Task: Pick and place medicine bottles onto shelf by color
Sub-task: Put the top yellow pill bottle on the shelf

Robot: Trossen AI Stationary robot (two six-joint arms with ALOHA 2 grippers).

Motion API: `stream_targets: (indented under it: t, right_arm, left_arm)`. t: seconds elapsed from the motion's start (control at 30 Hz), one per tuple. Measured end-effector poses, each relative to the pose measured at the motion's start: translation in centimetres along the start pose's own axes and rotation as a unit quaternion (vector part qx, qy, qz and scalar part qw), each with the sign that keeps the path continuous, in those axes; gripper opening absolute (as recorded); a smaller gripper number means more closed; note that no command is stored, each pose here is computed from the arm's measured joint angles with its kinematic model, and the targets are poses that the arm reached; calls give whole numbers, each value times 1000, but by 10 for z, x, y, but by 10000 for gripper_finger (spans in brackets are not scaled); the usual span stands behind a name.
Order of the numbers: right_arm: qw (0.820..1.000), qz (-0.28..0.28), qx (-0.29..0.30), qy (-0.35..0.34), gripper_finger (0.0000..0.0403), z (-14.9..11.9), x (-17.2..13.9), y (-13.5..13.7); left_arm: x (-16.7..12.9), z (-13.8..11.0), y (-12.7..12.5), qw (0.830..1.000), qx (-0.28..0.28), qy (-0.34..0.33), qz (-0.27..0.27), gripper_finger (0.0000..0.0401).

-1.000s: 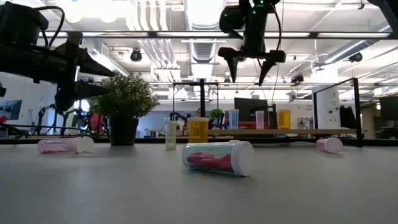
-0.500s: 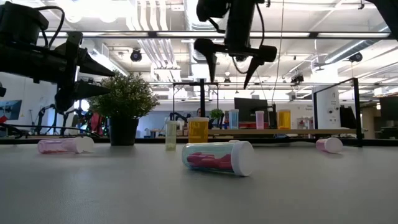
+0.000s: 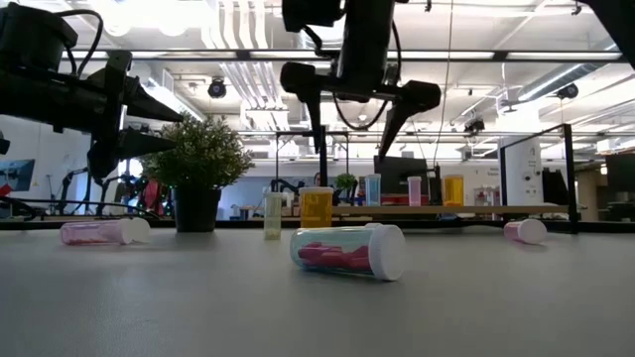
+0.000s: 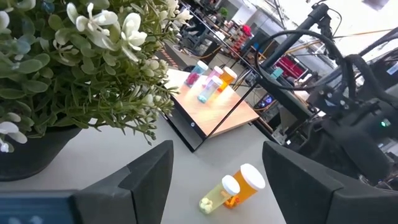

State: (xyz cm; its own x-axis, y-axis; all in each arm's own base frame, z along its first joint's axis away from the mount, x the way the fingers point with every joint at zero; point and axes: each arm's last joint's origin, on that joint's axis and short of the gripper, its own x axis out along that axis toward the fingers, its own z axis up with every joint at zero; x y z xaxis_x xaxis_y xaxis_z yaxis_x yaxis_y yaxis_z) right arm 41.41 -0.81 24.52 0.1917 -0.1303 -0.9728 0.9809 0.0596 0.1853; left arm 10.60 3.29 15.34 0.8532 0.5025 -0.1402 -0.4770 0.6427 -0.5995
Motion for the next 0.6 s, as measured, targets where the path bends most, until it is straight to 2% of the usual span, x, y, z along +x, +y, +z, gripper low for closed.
stream_targets:
  t: [0.2, 0.33, 0.6]
  right_arm:
    - [999, 5, -47, 2, 371, -8, 7, 12]
    - [998, 1, -55, 2, 371, -10, 14, 23]
    - [996, -35, -77, 5, 371, -7, 12, 41]
  left_arm:
    - [0, 0, 0, 1000, 0, 0, 0, 231]
    - [0, 0, 0, 1000, 0, 0, 0, 231]
    - [0, 0, 0, 1000, 0, 0, 0, 231]
